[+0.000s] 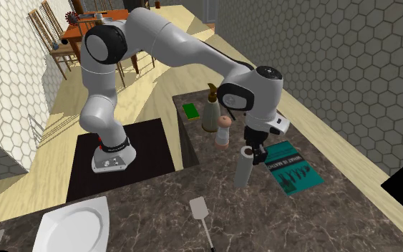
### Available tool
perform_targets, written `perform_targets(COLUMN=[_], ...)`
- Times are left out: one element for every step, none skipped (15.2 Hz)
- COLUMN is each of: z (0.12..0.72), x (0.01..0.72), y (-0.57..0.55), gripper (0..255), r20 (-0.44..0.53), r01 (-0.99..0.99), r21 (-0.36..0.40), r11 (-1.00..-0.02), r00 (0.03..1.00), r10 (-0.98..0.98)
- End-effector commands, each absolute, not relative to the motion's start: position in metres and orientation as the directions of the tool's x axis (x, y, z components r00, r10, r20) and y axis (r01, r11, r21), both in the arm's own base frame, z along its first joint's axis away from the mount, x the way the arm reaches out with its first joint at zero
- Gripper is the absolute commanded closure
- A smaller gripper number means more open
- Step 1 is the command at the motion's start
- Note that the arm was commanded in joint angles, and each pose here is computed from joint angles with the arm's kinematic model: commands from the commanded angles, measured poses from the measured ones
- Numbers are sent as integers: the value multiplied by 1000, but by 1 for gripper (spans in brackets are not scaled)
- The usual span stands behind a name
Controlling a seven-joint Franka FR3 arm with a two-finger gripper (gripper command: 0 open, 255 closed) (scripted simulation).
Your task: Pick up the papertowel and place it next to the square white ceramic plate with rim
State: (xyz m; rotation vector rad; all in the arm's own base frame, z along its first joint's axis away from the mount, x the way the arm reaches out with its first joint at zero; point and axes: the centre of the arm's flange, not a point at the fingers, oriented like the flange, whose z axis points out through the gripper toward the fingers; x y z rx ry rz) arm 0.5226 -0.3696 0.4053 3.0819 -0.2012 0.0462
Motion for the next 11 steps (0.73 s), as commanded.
perform_targets(z=[410,415,420,426,431,436,442,447,452,457,463], x=[522,522,522,522,522,522,522,522,522,522,522], y=[-371,-371,-371,-371,-371,-371,-371,-371,-371,-371,-371], gripper=[255,255,255,255,255,255,255,255,255,255,255], r20=[31,31,31,31,31,31,31,31,31,31,31], r01=[-132,-132,-132,-132,-132,-132,-132,-132,-132,-132,-132], r21=[52,52,52,52,52,52,52,52,52,52,52], r11=[-990,-990,-990,-990,-990,-990,-990,-990,-990,-990,-990], r00=[991,991,991,991,991,991,991,991,991,991,991], r10=[-131,-131,-131,-131,-131,-131,-131,-131,-131,-131,-131])
